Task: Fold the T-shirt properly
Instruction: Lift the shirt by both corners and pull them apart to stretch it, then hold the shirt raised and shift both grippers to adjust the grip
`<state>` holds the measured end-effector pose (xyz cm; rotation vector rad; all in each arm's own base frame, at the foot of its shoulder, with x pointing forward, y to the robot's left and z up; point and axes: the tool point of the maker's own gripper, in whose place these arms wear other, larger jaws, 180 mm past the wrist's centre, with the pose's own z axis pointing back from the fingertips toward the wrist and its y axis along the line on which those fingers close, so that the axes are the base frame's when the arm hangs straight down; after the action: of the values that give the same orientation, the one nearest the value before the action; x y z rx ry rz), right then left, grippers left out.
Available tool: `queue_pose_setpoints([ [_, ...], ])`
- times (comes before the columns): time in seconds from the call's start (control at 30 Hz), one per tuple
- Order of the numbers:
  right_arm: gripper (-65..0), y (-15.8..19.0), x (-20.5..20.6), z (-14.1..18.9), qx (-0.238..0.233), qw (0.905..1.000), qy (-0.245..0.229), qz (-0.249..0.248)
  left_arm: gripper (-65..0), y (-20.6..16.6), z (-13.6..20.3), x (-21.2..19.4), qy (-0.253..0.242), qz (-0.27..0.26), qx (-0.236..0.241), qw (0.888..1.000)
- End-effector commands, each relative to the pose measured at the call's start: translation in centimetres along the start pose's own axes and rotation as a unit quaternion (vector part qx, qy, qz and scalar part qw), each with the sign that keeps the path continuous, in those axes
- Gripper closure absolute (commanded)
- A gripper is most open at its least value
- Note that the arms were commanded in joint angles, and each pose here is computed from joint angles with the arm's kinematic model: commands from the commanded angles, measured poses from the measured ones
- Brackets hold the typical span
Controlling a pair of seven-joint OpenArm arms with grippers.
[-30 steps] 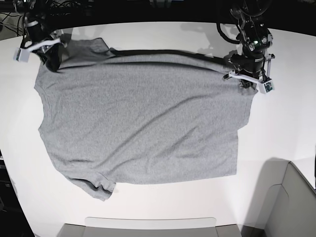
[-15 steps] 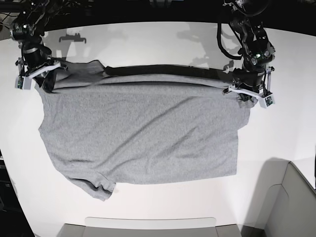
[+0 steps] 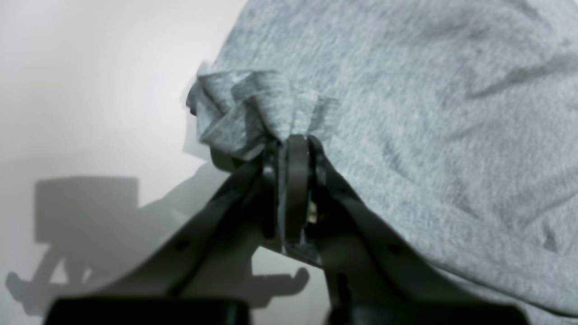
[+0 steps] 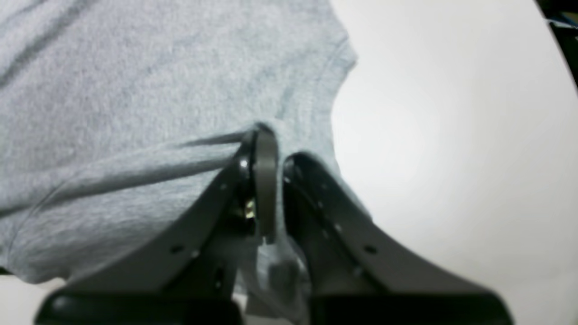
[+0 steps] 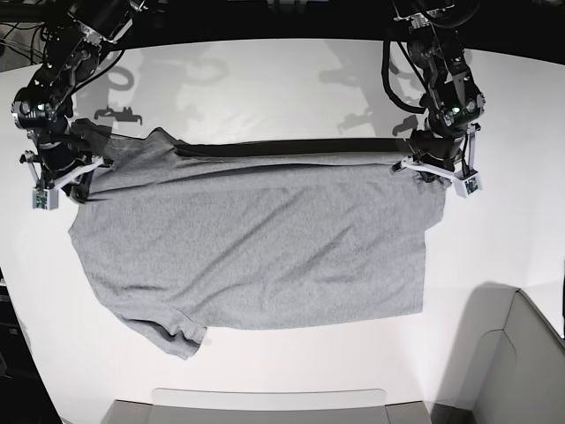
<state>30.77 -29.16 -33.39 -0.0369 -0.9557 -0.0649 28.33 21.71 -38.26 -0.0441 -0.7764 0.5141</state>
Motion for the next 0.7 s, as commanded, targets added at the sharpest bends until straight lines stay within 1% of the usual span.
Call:
queue_pose_setpoints([
  [0.0,0.0,-1.0,2.5,0.1,-0.010,0.9993,-0.034,0.012,0.0,-0.6,0.1,2.9,-0.042,0.001,-0.003,0.999],
  [0.13,0.0,-0.7,3.6,-1.1,0.000,0.9992,-0.033,0.023,0.0,-1.2,0.0,4.1,-0.054,0.004,-0.010,0.998],
  [0.2,0.0,-0.6,4.1,-1.8,-0.001,0.9989,-0.028,0.037,0.0,-1.5,-0.1,4.7,-0.059,0.006,-0.013,0.998],
  [0.27,0.0,-0.5,4.5,-2.7,-0.007,0.9985,-0.020,0.051,0.0,-1.6,-0.6,4.8,-0.055,0.007,-0.013,0.998],
  [0.4,0.0,-0.4,4.8,-4.2,-0.016,0.9977,-0.003,0.066,0.0,-1.8,-2.3,3.9,-0.030,0.014,-0.013,0.999],
  [0.47,0.0,-0.3,5.5,-4.5,-0.015,0.9976,-0.013,0.066,0.0,-1.9,-2.7,3.9,-0.029,0.016,-0.013,0.999],
  [0.53,0.0,0.7,5.9,-5.2,-0.001,0.9968,-0.028,0.075,0.0,-2.0,-2.8,3.9,-0.028,0.016,-0.014,0.999],
  [0.6,0.0,1.6,5.5,-5.9,0.010,0.9958,-0.027,0.087,0.0,-2.2,-2.9,4.2,-0.030,0.017,-0.015,0.999],
  [0.67,0.0,1.9,5.4,-6.7,0.009,0.9948,-0.026,0.098,0.0,-2.6,-2.9,5.0,-0.038,0.019,-0.020,0.999],
])
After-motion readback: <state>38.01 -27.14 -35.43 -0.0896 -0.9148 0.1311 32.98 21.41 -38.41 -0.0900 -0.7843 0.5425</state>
